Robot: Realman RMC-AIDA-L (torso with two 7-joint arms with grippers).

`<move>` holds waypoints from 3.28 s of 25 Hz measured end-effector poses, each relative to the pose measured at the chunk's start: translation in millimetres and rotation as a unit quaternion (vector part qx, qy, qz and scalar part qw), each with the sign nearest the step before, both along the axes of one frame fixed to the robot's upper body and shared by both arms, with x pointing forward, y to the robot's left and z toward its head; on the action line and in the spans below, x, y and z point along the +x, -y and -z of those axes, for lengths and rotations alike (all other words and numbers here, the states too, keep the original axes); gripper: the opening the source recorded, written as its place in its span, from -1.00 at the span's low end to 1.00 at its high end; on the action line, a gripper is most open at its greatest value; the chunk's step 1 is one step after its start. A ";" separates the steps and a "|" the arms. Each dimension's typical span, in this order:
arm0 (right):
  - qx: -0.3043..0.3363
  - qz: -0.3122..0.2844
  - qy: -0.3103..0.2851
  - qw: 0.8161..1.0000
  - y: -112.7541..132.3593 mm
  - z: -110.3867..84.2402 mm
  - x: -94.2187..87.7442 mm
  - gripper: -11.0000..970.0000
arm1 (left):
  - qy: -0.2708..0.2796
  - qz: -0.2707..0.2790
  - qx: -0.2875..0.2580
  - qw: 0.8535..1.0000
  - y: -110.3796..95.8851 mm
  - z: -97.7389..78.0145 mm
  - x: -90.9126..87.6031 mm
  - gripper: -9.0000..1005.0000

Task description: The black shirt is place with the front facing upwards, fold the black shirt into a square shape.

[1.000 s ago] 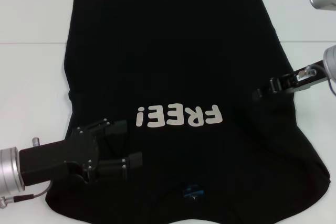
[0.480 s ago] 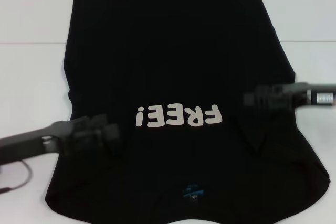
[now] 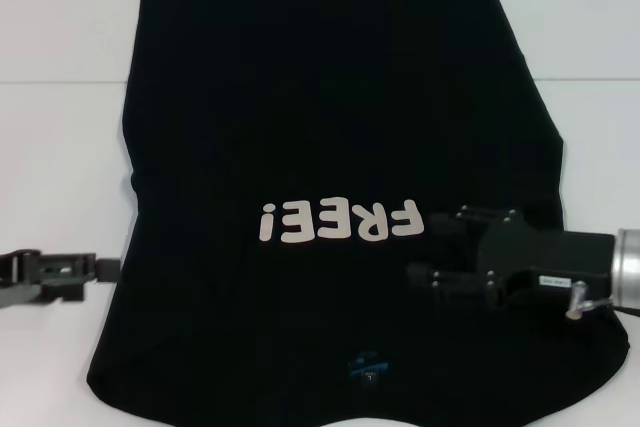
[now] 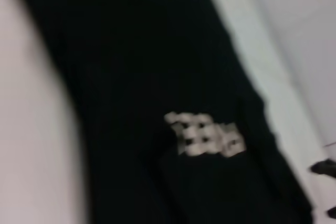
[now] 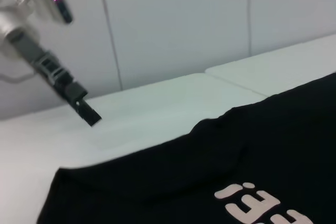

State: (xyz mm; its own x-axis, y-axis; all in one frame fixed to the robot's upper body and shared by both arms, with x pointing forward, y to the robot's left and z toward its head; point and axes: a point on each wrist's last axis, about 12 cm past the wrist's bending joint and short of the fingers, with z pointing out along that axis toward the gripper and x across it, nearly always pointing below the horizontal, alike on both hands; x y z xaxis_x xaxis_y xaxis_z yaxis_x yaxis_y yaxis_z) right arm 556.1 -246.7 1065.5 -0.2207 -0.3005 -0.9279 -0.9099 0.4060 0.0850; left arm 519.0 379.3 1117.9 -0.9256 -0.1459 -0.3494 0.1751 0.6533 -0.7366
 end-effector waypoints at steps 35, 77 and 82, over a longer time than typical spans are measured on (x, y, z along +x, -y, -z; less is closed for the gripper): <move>-0.010 0.018 0.029 0.999 -0.9 -8.9 19.9 0.66 | -0.103 0.069 0.161 0.979 24.4 21.9 14.3 0.86; 0.010 0.084 -0.061 0.995 21.9 -25.2 30.6 0.66 | -0.085 0.084 0.112 0.986 40.7 26.1 18.2 -0.40; -0.014 0.177 -0.198 0.964 59.0 -55.5 47.0 0.66 | -0.071 0.086 0.108 0.988 42.3 24.3 21.2 -0.83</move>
State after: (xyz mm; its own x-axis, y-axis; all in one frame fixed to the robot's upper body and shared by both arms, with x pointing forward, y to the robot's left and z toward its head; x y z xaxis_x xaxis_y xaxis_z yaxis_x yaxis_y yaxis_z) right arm 603.1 -305.7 1121.0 -0.6494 -0.1648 -0.7424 -0.6127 0.6916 0.3824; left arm 540.2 337.0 1093.6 -0.9718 0.0824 -0.2208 0.2033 0.7671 -0.6084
